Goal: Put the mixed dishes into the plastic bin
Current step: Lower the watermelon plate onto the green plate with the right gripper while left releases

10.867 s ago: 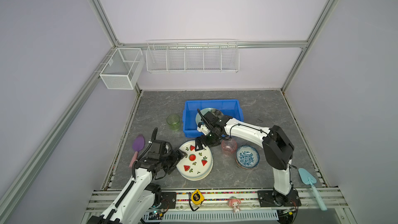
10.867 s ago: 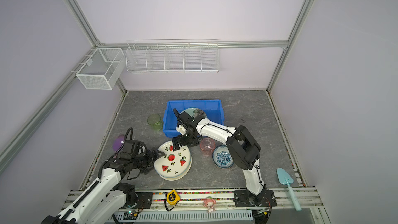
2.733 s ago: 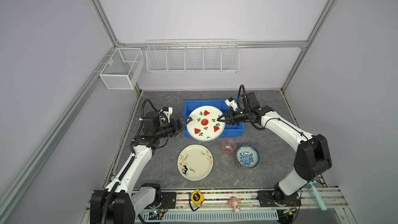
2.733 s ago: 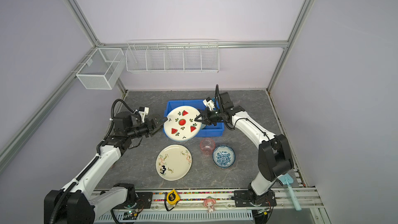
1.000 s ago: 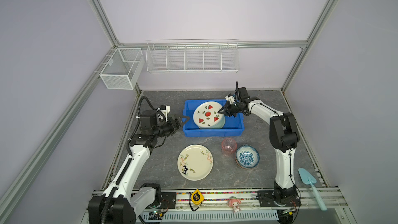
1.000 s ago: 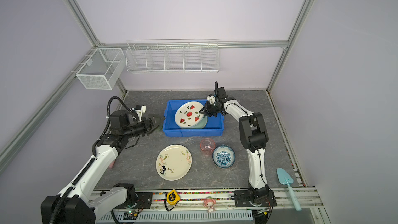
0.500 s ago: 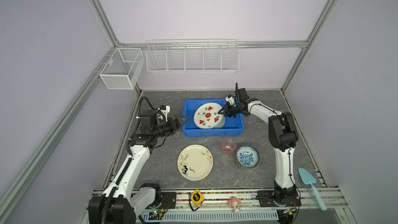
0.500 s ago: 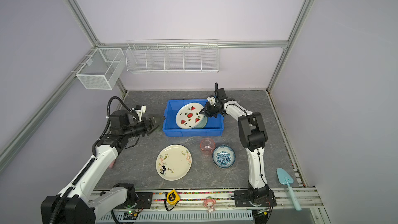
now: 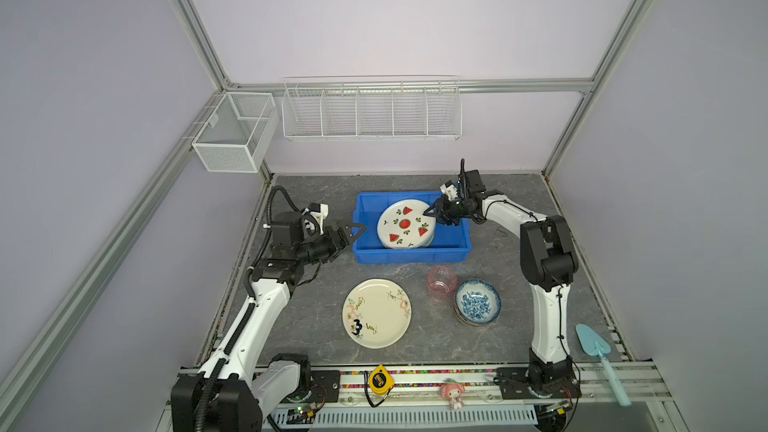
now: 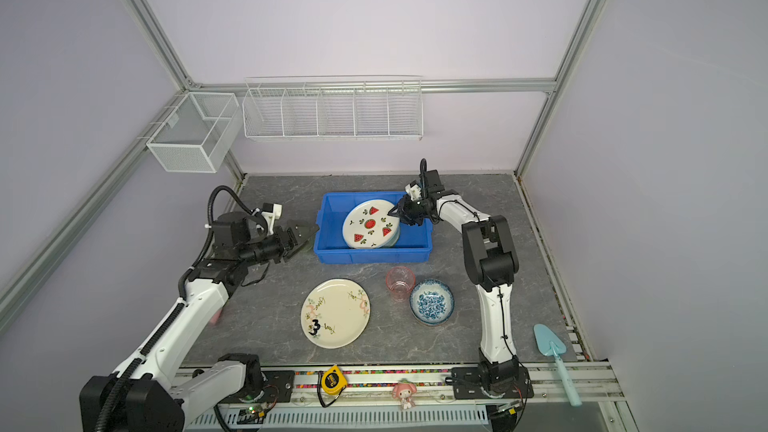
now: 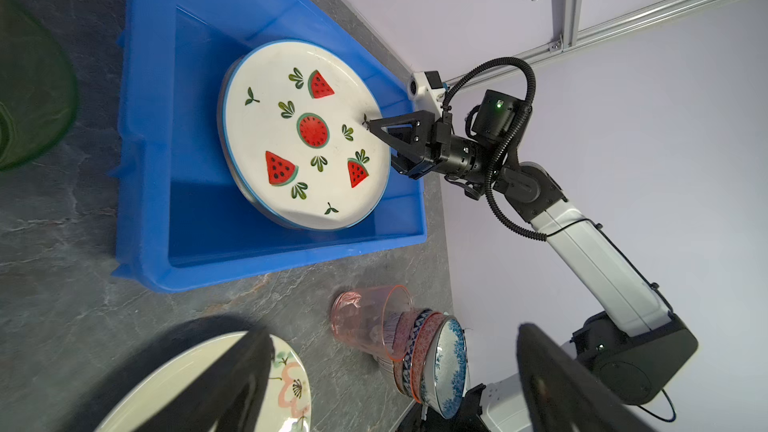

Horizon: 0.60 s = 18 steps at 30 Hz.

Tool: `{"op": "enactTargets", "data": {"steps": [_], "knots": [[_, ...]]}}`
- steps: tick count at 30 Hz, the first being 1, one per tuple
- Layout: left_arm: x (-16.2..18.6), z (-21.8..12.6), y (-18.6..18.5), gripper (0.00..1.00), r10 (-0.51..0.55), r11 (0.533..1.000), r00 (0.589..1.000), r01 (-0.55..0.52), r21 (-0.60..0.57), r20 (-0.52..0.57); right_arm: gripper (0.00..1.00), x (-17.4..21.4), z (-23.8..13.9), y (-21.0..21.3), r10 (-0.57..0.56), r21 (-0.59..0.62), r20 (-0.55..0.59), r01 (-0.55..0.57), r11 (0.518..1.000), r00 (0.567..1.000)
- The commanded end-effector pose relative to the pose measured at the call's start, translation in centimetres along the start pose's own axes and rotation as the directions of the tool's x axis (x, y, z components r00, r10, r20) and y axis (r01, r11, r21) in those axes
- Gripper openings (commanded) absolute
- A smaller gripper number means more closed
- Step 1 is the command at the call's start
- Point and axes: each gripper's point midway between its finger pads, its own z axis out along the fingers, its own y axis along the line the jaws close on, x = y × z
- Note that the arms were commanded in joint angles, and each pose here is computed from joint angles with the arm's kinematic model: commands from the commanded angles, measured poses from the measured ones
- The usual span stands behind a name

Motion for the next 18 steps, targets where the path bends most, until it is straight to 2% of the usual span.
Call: {"op": "enactTargets", "data": {"steps": [1, 18], "knots": [[-0.4, 0.0, 0.2, 0.92, 0.010, 1.000, 1.000, -0.010, -0.007, 0.014, 0.36, 0.2, 0.6, -0.4, -0.001, -0.008, -0.007, 0.001, 1.000, 1.000], [-0.1, 0.0, 0.5, 0.92, 0.005, 1.000, 1.000, -0.005, -0.012, 0.013, 0.48, 0.7, 1.4, -2.6, -0.018, 0.081, -0.037, 0.021, 0.997, 0.999]]}}
